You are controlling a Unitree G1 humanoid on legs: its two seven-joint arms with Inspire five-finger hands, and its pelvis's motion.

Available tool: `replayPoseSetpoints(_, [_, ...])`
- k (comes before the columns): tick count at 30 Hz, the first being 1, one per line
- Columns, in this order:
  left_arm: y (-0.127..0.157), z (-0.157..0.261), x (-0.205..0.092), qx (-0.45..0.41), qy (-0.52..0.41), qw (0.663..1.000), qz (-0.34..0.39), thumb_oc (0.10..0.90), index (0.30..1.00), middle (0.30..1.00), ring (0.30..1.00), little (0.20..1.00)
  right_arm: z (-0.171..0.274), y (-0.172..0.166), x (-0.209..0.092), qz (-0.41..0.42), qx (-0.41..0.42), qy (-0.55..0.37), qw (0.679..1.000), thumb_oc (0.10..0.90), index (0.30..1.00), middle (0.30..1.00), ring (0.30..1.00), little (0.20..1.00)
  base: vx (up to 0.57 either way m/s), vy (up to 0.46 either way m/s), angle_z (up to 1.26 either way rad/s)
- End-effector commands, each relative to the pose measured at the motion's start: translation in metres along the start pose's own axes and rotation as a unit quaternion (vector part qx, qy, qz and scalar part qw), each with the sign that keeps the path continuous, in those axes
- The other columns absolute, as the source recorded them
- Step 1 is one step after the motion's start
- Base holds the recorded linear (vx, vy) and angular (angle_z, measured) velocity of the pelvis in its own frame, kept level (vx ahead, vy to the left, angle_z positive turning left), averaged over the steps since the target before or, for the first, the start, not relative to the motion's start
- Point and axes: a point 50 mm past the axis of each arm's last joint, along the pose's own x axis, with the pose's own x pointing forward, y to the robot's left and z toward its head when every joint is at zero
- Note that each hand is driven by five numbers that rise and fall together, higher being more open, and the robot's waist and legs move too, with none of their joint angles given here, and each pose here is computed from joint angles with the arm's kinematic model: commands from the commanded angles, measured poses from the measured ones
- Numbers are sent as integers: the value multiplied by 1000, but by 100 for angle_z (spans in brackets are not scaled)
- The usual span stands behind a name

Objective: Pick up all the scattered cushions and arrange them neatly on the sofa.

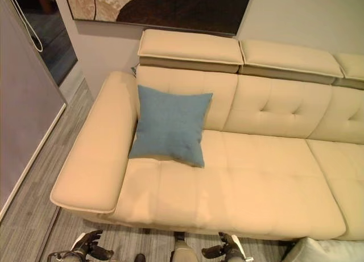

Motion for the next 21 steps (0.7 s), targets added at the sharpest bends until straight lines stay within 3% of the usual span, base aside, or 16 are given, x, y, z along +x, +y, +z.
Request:
replayPoseSetpoints(1, [14, 5, 2, 2, -11, 1000, 25, 800, 900, 900, 900, 900, 19, -28, 4, -35, -20, -43, 998, 800, 900, 900, 900, 900, -257, -30, -17])
replayPoseSetpoints(10, [11, 11, 3, -15, -16, 999, 30, 800, 900, 900, 900, 900, 22, -22, 4, -34, 4, -47, 998, 800, 900, 900, 900, 900, -129, -128, -27])
replayPoseSetpoints(21, [-9, 36, 6, 4, -52, 999, 1, 800, 900, 900, 900, 900, -5, -24, 1, -44, 22, 3, 999, 800, 900, 900, 900, 900, -74, -43, 10])
